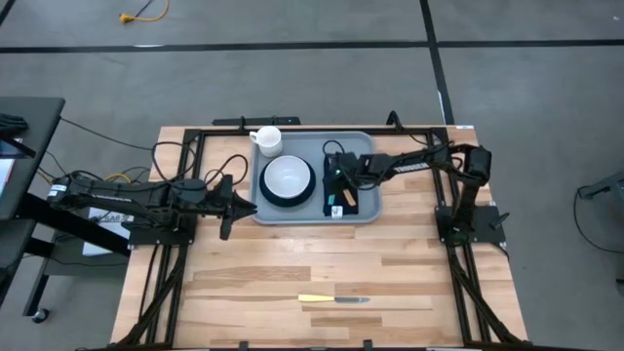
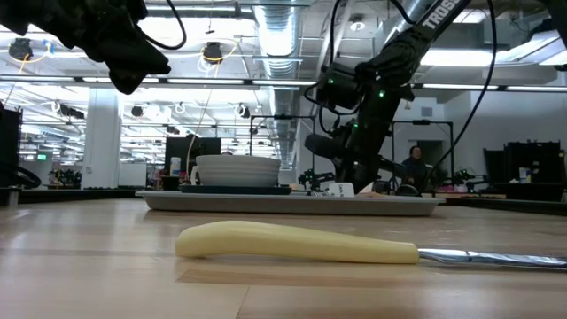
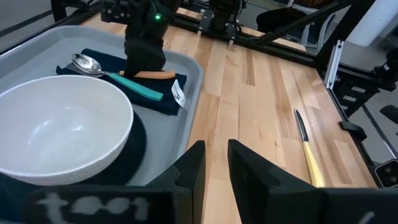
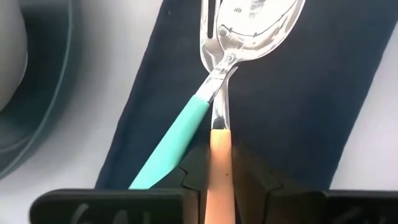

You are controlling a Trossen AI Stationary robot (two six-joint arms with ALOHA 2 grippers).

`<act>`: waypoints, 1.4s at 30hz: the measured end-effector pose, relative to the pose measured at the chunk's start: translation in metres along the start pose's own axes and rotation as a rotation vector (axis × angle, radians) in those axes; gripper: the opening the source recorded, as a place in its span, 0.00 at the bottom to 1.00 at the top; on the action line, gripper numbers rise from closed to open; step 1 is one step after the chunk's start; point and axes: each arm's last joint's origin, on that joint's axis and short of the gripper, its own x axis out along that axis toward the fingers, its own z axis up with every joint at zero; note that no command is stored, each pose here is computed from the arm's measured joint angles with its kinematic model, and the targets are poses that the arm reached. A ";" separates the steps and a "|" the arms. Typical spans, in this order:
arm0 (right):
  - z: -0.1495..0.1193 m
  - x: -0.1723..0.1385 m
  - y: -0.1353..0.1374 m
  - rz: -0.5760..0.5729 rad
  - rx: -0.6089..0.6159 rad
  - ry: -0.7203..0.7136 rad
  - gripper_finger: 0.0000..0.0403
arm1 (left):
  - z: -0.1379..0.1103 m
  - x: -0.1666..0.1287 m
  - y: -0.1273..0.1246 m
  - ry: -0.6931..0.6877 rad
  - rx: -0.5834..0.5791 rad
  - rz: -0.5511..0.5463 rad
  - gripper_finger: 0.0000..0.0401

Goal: Set up tray
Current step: Adjust the orange fork

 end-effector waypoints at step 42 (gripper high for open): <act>-0.027 -0.003 0.019 -0.059 0.187 -0.069 0.13 | -0.003 -0.001 -0.009 -0.010 0.004 0.022 0.14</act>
